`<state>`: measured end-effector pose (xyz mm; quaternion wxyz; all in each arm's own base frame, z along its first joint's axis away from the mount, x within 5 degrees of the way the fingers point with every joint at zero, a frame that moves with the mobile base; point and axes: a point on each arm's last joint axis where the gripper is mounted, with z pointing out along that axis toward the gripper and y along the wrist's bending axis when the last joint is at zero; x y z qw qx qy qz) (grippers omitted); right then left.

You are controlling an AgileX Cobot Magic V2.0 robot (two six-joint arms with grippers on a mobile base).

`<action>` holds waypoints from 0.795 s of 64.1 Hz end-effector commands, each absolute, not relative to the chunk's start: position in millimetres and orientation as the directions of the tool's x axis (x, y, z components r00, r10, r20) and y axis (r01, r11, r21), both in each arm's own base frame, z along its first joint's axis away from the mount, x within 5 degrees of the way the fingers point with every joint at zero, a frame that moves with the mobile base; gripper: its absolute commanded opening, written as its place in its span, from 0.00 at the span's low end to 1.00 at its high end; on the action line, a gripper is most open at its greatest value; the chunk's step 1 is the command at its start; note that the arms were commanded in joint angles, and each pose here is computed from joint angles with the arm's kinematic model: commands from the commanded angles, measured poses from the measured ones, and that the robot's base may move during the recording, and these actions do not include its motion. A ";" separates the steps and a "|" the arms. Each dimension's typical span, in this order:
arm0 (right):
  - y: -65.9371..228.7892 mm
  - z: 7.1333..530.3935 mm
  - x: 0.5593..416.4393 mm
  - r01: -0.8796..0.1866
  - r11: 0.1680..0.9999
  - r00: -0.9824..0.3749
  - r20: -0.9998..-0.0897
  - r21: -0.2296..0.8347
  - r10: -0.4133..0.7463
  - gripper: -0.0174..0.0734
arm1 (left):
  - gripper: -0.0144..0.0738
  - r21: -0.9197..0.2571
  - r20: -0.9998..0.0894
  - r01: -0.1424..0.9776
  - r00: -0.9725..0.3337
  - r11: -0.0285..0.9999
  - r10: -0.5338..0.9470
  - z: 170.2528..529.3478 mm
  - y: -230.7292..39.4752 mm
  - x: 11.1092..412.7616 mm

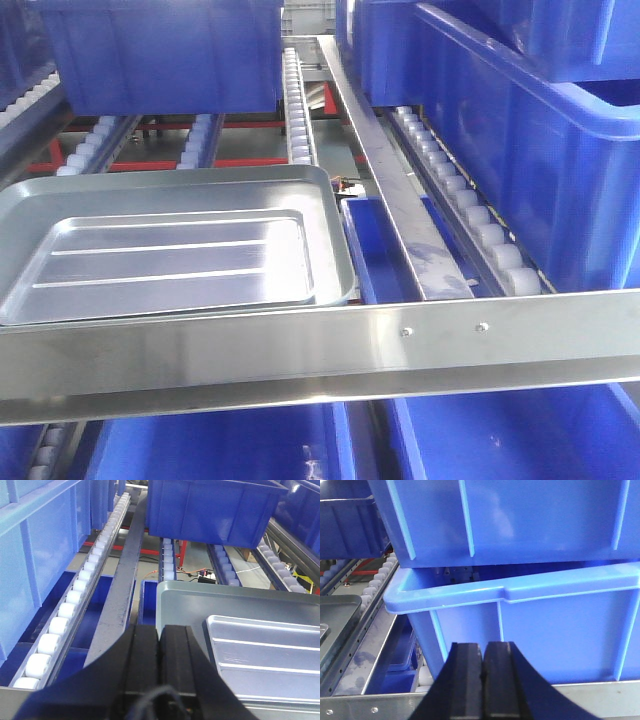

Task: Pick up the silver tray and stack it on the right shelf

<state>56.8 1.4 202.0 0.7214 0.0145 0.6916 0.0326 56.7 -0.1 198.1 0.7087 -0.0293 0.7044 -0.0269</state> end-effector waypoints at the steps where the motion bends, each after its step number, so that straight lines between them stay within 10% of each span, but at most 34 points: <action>1: 0.8 218.1 52.9 -0.026 0.998 0.178 -0.982 0.055 0.059 0.25 | 0.05 -0.084 -0.992 -0.007 0.090 0.996 -0.083 200.8 0.9 56.3; 51: 0.8 218.1 52.9 -0.026 0.998 0.178 -0.982 0.055 0.059 0.25 | 0.05 -0.084 -0.992 -0.007 0.090 0.996 -0.083 200.8 0.9 56.3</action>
